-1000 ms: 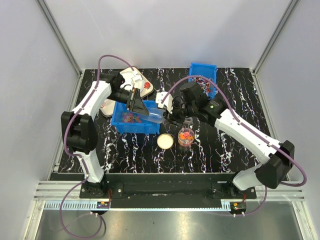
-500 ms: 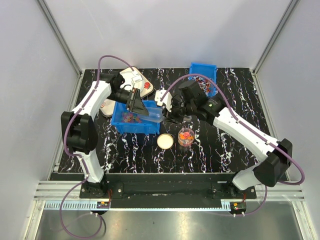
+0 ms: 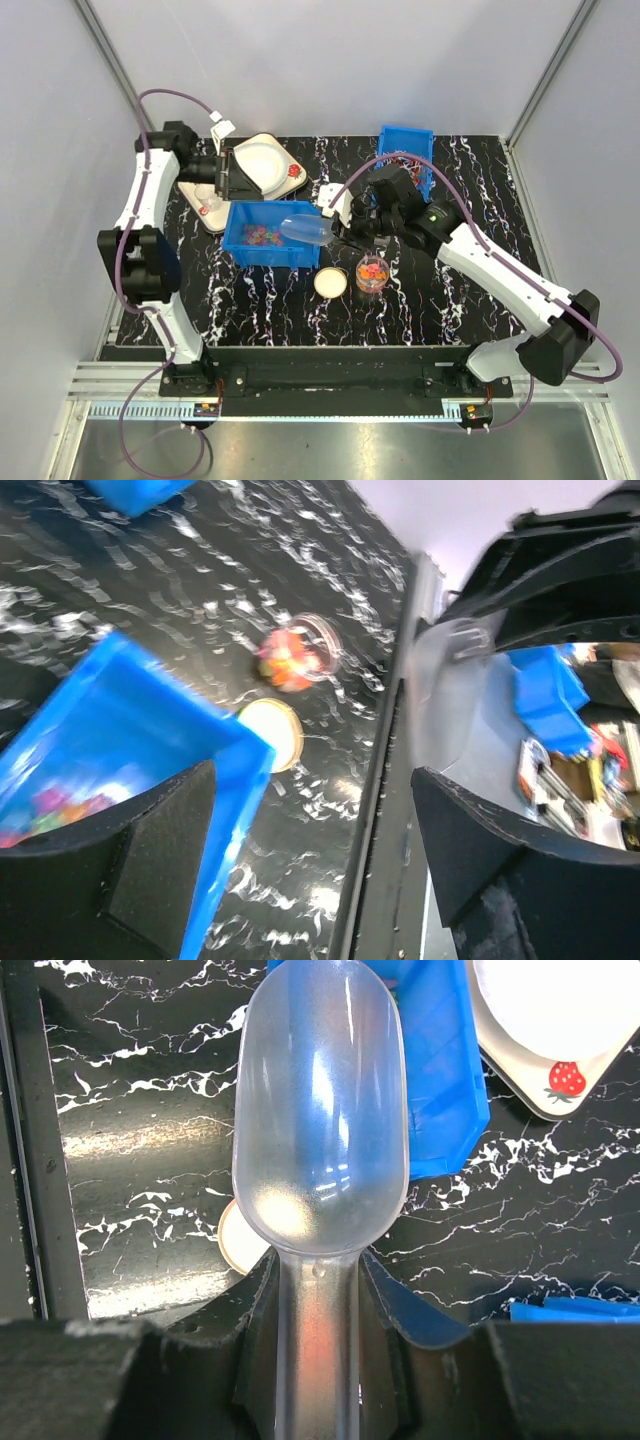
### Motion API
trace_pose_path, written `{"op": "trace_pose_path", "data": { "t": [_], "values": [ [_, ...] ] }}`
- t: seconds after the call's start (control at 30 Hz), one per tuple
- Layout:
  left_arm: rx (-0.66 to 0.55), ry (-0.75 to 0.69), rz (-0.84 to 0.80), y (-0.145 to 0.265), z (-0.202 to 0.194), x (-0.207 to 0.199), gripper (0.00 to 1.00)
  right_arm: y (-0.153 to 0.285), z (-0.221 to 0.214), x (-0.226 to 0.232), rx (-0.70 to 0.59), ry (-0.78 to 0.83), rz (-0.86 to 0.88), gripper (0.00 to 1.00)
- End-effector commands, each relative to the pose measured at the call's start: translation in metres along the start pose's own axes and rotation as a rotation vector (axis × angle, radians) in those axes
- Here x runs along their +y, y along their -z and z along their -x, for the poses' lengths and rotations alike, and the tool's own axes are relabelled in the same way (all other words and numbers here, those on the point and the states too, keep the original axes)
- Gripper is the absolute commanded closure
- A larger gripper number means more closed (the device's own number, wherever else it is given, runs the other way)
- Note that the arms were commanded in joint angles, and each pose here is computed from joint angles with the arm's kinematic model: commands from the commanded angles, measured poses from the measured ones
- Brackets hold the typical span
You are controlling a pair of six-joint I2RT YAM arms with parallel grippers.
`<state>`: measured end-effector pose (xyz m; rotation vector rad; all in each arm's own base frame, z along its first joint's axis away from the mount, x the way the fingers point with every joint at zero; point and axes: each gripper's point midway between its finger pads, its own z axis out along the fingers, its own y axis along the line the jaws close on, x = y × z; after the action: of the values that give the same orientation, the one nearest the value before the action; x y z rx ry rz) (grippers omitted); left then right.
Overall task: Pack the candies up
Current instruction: Adjust the spatula, then pick up the storage box at the center of the board.
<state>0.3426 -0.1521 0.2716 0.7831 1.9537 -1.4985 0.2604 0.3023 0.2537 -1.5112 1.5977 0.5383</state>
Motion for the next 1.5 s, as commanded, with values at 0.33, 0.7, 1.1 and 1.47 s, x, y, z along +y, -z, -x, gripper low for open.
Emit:
{"op": "trace_pose_path", "data": {
  "t": [0.33, 0.7, 1.1, 1.47],
  "values": [
    [0.231, -0.027, 0.499, 0.055, 0.017, 0.012, 0.14, 0.020, 0.008, -0.007, -0.003, 0.020, -0.065, 1.00],
    [0.296, -0.072, 0.534, 0.064, -0.017, -0.007, 0.12, 0.013, 0.004, -0.020, 0.013, -0.008, -0.082, 1.00],
    [0.242, 0.148, 0.800, 0.089, -0.086, 0.073, 0.09, 0.029, -0.015, -0.016, 0.013, 0.053, -0.161, 1.00],
    [0.218, 0.308, 0.966, 0.100, -0.099, 0.134, 0.10, 0.030, -0.013, -0.011, -0.013, 0.060, -0.145, 1.00]
  ]
}}
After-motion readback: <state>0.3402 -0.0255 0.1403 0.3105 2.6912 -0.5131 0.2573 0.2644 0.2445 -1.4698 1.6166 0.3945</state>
